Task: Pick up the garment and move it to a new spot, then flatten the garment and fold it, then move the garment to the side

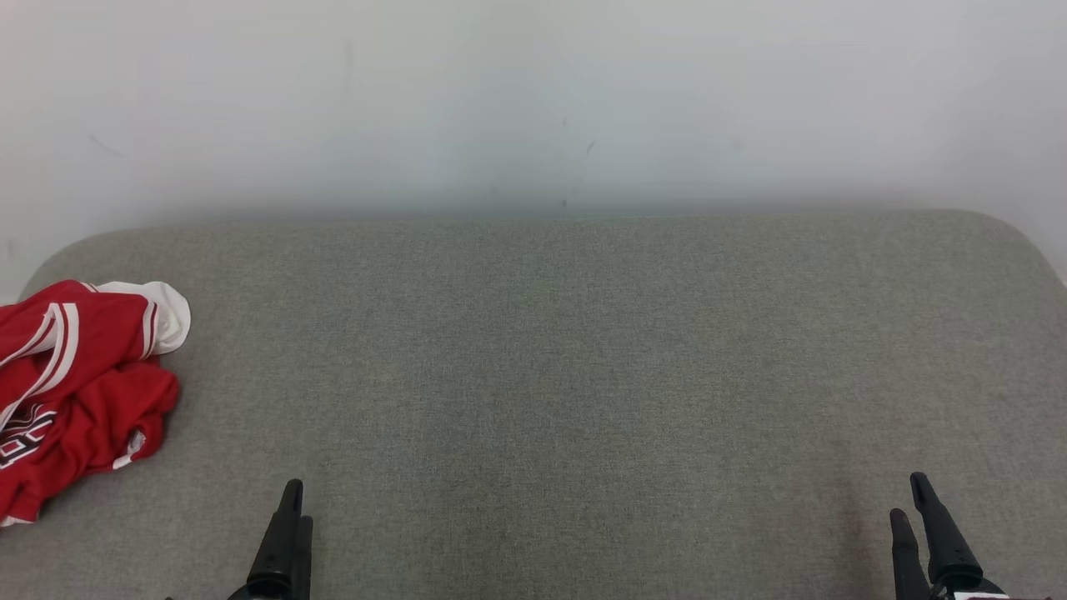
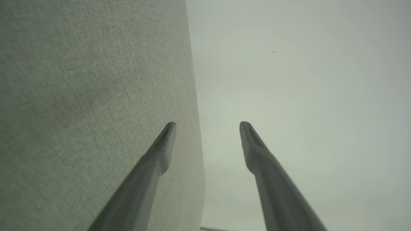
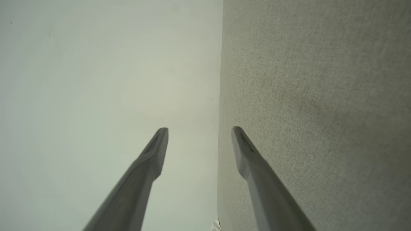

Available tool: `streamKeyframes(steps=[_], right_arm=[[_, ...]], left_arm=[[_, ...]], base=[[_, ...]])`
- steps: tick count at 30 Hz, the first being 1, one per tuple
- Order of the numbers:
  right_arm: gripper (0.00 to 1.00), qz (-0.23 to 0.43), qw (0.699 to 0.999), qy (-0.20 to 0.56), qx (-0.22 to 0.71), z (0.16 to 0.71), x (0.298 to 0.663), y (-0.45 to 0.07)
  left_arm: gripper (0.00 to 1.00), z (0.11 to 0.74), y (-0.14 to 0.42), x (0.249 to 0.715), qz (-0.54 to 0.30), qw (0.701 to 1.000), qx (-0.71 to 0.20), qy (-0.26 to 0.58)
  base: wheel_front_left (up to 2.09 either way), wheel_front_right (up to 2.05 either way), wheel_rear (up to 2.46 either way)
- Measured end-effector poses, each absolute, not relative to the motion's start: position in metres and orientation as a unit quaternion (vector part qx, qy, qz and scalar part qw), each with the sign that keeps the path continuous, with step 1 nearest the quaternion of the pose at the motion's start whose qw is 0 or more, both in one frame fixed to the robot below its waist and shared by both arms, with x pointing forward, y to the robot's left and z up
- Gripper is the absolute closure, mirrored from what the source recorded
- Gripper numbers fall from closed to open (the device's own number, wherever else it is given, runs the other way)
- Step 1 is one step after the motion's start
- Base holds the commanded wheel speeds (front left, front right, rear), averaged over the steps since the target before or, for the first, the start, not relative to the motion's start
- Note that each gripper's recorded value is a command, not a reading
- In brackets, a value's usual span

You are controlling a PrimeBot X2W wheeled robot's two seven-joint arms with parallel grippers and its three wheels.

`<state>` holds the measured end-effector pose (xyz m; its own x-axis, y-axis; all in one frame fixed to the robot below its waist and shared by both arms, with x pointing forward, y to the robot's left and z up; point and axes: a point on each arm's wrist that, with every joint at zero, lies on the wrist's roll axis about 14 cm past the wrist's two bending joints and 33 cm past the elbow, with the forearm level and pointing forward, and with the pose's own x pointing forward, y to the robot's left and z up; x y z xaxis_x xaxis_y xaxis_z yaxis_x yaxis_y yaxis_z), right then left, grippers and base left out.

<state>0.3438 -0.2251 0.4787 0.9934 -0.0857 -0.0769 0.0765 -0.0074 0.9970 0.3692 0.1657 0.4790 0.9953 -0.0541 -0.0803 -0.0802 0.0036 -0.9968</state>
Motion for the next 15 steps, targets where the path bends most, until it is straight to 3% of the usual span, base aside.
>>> streamKeyframes(steps=[8,15], right_arm=[[0.0,-0.058,0.737,0.004,0.673,0.478,0.346,-0.218],[0.0,-0.05,0.794,0.014,0.606,0.479,0.349,-0.209]], left_arm=[[0.0,0.484,0.17,0.37,0.012,0.734,-0.679,0.033],[0.0,0.489,0.182,0.371,0.02,0.778,-0.628,0.014]], base=[[0.0,0.0,0.0],[0.0,0.0,0.0]])
